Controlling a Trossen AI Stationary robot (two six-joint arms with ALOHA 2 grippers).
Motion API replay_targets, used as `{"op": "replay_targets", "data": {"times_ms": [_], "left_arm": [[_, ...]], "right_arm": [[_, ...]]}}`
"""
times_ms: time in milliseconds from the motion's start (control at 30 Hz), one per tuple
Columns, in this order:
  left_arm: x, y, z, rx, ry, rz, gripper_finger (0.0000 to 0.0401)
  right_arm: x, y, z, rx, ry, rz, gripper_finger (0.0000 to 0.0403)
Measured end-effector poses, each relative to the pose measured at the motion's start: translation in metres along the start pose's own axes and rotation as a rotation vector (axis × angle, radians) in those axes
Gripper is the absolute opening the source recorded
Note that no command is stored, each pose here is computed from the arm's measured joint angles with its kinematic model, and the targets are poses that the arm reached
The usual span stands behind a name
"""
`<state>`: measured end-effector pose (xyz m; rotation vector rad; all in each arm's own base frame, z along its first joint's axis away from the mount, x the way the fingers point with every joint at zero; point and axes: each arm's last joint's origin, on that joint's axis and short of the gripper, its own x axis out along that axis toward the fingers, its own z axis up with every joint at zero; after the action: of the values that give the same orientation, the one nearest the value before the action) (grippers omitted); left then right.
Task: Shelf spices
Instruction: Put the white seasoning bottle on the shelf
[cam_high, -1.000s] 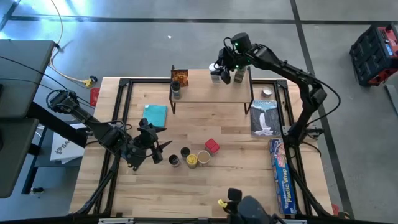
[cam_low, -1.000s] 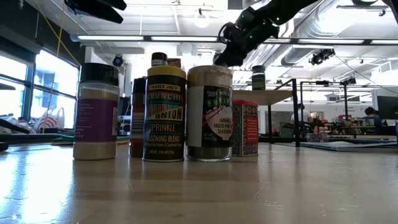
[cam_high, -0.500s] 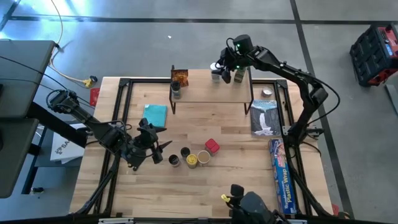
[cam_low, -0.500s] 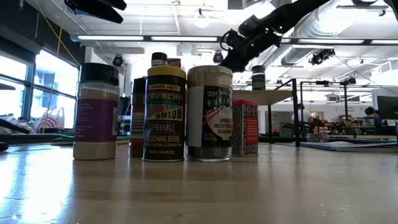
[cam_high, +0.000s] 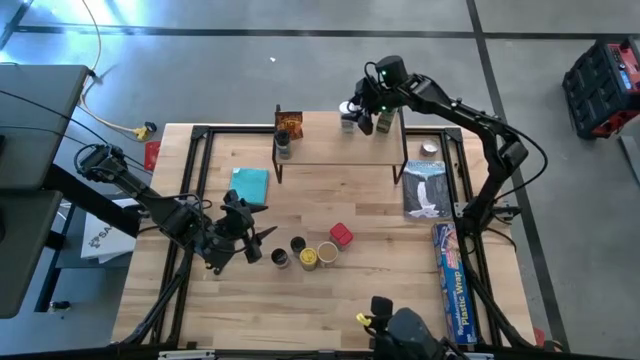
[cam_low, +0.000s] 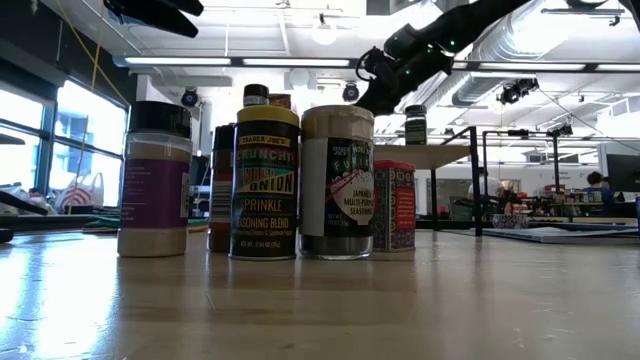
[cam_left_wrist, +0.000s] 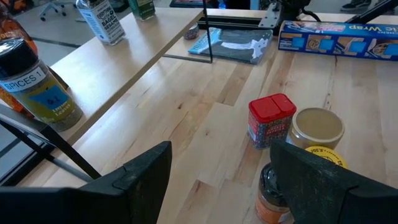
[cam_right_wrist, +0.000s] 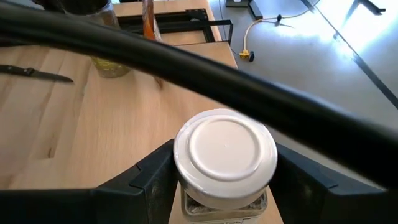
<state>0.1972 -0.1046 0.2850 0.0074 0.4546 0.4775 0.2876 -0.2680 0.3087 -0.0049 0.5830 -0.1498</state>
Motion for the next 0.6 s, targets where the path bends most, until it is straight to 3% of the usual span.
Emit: {"op": "replay_targets", "data": {"times_ms": [167,433,600], "left_arm": [[0.0,0.0,0.0,0.0,0.001,-0.001,0.0266],[-0.0001,0.0,0.0,0.0,0.001,-0.002,0.0266],[-0.0001,0.0,0.0,0.0,0.001,-0.002,0.0266]], "right_arm": [[-0.0038,-0.0005,0.0053,-0.009,0.007,-0.011,0.0216],[-0.0059,0.0009,0.0029,-0.001,0.064,-0.014,0.0261],[-0.0096,0.0013,0.0043,-0.015,0.08,-0.058,0.0265]]}}
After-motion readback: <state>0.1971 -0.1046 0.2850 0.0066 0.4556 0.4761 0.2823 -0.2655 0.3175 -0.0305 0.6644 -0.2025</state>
